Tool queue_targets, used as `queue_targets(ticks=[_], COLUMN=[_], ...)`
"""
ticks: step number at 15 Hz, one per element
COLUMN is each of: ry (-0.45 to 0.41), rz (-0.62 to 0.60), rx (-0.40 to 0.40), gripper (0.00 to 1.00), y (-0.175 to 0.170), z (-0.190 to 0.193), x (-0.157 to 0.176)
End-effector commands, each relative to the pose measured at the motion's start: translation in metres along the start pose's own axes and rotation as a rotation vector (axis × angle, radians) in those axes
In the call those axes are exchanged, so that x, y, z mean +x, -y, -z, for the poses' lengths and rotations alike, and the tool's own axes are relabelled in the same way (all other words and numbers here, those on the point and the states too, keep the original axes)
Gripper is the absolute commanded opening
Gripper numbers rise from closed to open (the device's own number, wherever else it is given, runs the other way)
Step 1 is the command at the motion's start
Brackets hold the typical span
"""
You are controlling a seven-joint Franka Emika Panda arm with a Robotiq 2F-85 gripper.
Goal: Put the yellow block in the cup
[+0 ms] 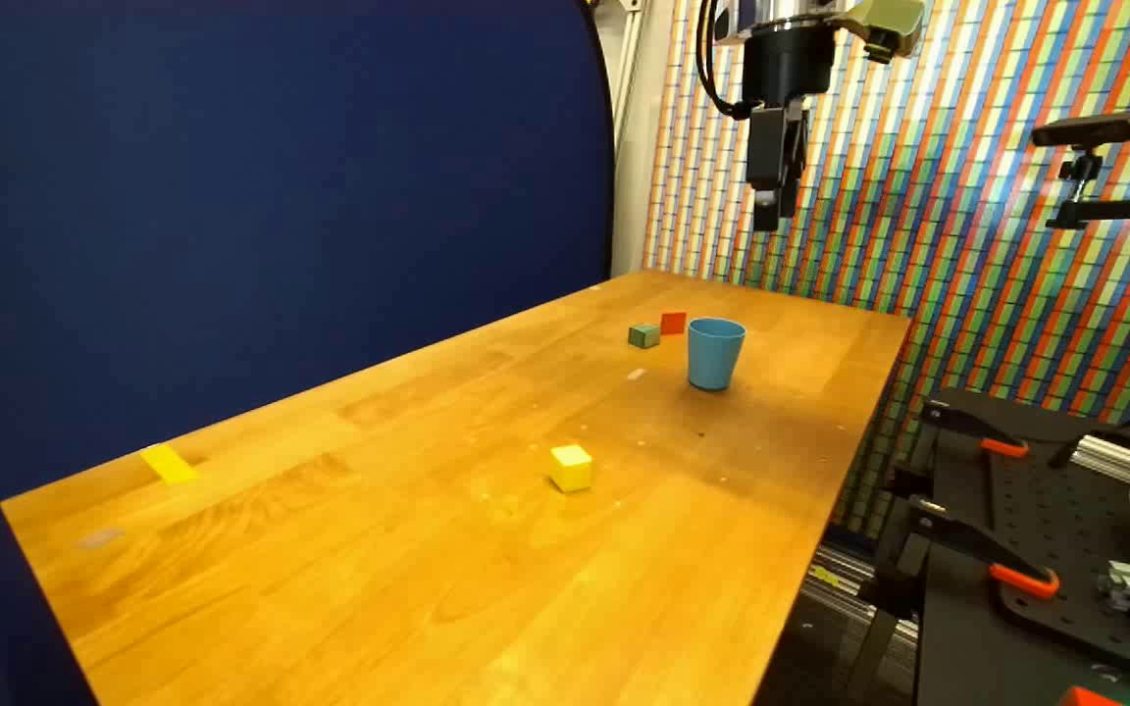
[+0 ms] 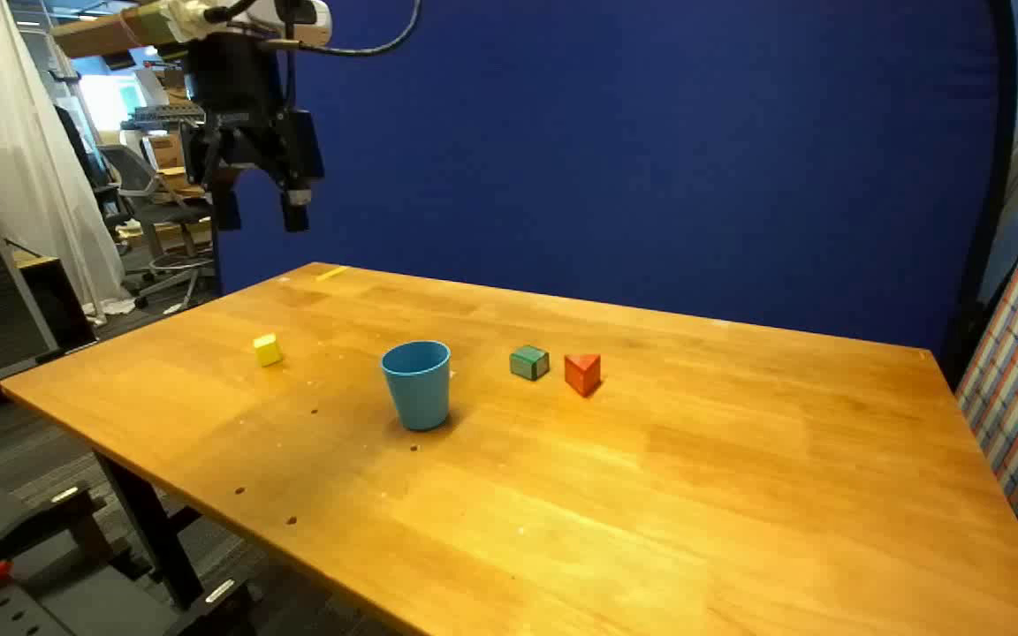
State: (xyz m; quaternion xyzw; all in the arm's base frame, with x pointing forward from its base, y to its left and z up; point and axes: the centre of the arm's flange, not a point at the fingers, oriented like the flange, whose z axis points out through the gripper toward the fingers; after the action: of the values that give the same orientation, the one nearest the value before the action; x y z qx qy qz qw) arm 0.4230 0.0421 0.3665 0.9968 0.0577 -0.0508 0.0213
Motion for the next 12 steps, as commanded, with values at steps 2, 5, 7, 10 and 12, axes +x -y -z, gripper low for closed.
queue_targets(ticks=[2,5,7,10,12], ry=[-0.009,-0.014,-0.015,-0.018,-0.034], rz=[0.0,0.0,-0.002,0.074,0.14], rx=[0.0,0.0,-0.01,0.008,0.033], gripper=[1.0,1.0,1.0,1.0,1.0], y=[0.0,0.0,0.005,0.042,0.067], z=[0.004,0.006,-0.004,-0.051,-0.078], x=[0.002,0.003,0.016,0.065,0.085])
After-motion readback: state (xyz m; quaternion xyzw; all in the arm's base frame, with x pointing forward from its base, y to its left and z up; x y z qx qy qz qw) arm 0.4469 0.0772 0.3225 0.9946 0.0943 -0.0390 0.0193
